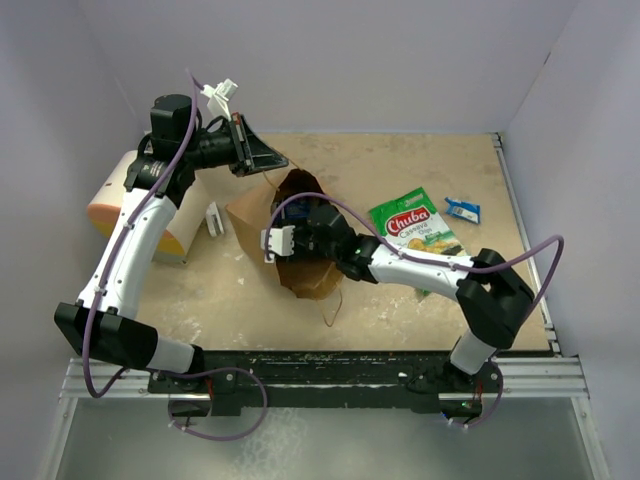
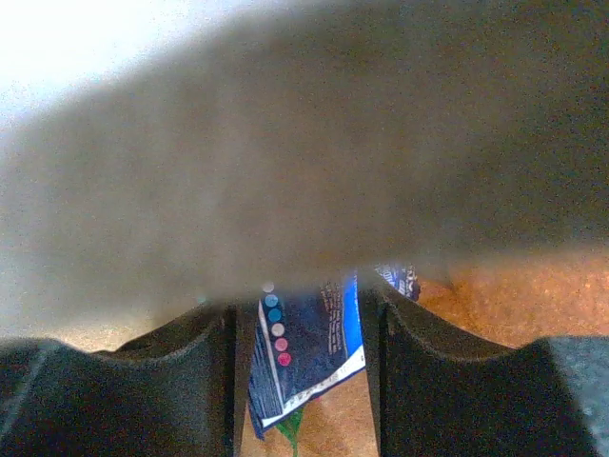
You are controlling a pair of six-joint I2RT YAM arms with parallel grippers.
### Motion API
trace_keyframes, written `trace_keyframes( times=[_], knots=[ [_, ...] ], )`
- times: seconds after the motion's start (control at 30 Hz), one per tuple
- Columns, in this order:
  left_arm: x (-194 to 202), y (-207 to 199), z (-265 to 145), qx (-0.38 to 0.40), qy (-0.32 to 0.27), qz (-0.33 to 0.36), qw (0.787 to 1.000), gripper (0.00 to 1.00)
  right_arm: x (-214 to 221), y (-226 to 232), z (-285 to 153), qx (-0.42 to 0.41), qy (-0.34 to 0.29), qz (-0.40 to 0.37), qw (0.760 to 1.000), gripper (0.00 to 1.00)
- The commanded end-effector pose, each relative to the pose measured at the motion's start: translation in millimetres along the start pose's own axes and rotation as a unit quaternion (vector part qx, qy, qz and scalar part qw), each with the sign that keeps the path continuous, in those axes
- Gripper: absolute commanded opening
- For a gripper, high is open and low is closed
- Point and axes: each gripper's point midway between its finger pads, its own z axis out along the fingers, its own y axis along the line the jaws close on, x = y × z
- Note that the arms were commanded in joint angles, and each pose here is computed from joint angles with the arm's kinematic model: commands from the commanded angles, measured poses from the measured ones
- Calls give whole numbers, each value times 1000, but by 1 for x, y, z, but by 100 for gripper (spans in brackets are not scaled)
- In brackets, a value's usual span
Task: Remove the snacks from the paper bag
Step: Take out the snack from the paper bag.
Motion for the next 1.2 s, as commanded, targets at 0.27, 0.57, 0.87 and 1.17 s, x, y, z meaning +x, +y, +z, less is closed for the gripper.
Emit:
trace_keyframes(
  times=[0.27,0.57,0.87,1.17],
  knots=[
    [-11,-24,-12,24,-20,48,998,0,18,-13,6,13,-4,27,1000,54],
    [-12,-24,-12,20,-18,49,998,0,0,-2,-1,-24,-54,29,998,66],
    [-11,-23,-13,19,-19,48,999,0,13,-21,7,22,-31,41,998,66],
    [-11,-25,-14,21,-20,49,998,0,9,-53,8,70,-36,55,995,57]
  ],
)
